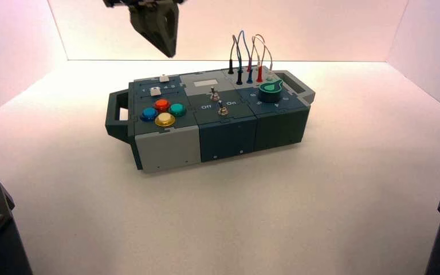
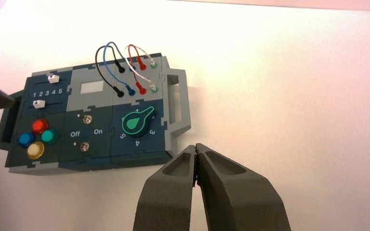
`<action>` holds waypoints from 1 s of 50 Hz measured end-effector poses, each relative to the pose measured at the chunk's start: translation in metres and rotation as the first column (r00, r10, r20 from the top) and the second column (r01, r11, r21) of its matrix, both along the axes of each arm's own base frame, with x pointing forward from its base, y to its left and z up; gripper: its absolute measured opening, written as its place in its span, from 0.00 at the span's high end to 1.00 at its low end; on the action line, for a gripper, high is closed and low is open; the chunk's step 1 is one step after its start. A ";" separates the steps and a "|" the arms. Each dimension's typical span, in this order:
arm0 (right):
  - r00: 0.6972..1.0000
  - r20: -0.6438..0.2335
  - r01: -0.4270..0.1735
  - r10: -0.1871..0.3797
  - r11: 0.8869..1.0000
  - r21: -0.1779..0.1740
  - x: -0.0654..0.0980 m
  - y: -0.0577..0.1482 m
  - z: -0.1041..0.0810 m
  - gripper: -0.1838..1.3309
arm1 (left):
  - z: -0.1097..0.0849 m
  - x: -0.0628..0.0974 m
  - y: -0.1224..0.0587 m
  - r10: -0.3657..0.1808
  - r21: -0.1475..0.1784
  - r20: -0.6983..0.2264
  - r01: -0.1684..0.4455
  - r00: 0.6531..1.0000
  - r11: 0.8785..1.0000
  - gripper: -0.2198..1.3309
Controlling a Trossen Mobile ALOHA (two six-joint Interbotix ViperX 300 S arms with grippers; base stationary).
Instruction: Move the bottom slider to position 1.
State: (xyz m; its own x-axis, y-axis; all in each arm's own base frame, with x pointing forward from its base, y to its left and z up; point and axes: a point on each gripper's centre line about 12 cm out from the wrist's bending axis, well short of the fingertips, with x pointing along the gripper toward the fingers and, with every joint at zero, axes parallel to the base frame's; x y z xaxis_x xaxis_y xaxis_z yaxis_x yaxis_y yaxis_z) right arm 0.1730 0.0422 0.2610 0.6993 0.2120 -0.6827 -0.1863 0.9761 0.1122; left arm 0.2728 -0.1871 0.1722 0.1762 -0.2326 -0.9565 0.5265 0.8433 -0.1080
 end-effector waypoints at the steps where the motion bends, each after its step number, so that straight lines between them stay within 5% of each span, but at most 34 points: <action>1: 1.000 0.000 0.000 0.000 1.000 -0.002 0.000 0.000 0.000 0.97 | -0.003 0.002 -0.001 0.000 0.005 -0.008 0.000 1.000 1.000 0.96; 17: 1.000 -0.013 0.000 0.000 1.000 -0.004 -0.001 0.000 -0.006 0.97 | -0.037 0.015 -0.001 0.045 0.054 -0.090 -0.041 0.995 0.998 0.96; 50: 1.000 -0.018 0.002 -0.002 1.000 -0.005 -0.001 -0.001 -0.007 0.97 | -0.075 0.032 0.010 0.113 0.096 -0.150 -0.099 0.982 0.990 0.96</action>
State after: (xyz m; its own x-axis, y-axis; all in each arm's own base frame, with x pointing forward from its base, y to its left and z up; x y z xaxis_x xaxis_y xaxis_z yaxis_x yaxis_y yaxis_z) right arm 0.1724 0.0416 0.2539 0.6874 0.2073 -0.6961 -0.1826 0.9769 0.1107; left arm 0.3050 -0.1773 0.0972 0.0440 -0.1347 -0.9899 0.4167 0.9030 -0.1043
